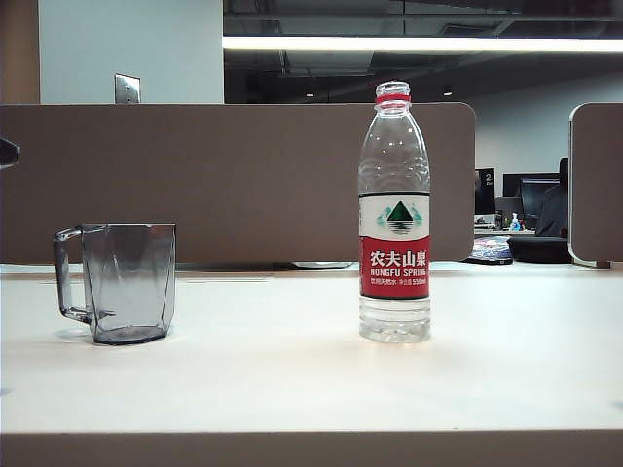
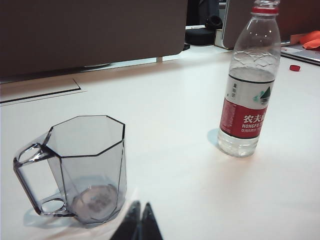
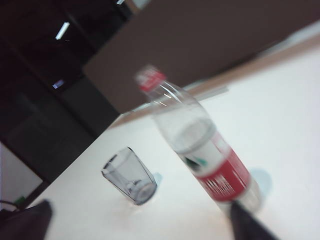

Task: Pick up the mineral water bottle on the table and pour water into the mug until it's half full.

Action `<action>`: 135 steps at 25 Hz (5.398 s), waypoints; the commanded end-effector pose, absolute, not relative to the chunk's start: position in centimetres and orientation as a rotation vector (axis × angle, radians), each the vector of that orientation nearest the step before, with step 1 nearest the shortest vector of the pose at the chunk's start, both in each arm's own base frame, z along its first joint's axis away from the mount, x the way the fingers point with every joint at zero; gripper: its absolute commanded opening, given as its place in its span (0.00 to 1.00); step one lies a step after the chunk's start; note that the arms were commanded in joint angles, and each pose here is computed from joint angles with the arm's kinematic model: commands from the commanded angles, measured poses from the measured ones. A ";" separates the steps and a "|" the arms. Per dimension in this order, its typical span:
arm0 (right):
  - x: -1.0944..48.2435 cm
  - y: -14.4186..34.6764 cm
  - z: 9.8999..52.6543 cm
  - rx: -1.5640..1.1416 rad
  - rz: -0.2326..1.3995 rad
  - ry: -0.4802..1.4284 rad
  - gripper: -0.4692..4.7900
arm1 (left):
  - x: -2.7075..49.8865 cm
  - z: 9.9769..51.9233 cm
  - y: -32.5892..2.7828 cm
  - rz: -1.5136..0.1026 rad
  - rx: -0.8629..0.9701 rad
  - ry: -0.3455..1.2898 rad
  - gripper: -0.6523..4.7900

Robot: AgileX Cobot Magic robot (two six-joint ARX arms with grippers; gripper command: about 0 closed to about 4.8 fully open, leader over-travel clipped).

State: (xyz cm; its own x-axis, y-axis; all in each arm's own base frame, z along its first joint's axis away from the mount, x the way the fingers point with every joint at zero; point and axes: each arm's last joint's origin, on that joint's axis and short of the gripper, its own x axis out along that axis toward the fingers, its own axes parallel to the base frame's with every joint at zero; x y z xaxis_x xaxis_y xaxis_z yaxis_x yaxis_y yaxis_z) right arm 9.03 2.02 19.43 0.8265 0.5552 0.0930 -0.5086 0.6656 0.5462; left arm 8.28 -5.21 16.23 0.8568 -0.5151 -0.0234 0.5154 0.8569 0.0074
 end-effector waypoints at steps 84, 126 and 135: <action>29.3 24.8 20.3 -0.762 0.541 -0.021 0.58 | 9.2 16.4 -3.3 -0.325 0.009 0.010 0.11; 31.5 28.3 20.7 -1.529 0.468 -0.157 0.58 | 9.2 16.5 -3.3 -0.325 0.009 0.007 0.11; 31.6 28.2 20.7 -1.605 0.435 -0.155 0.59 | 9.2 16.5 -3.3 -0.325 0.009 0.007 0.11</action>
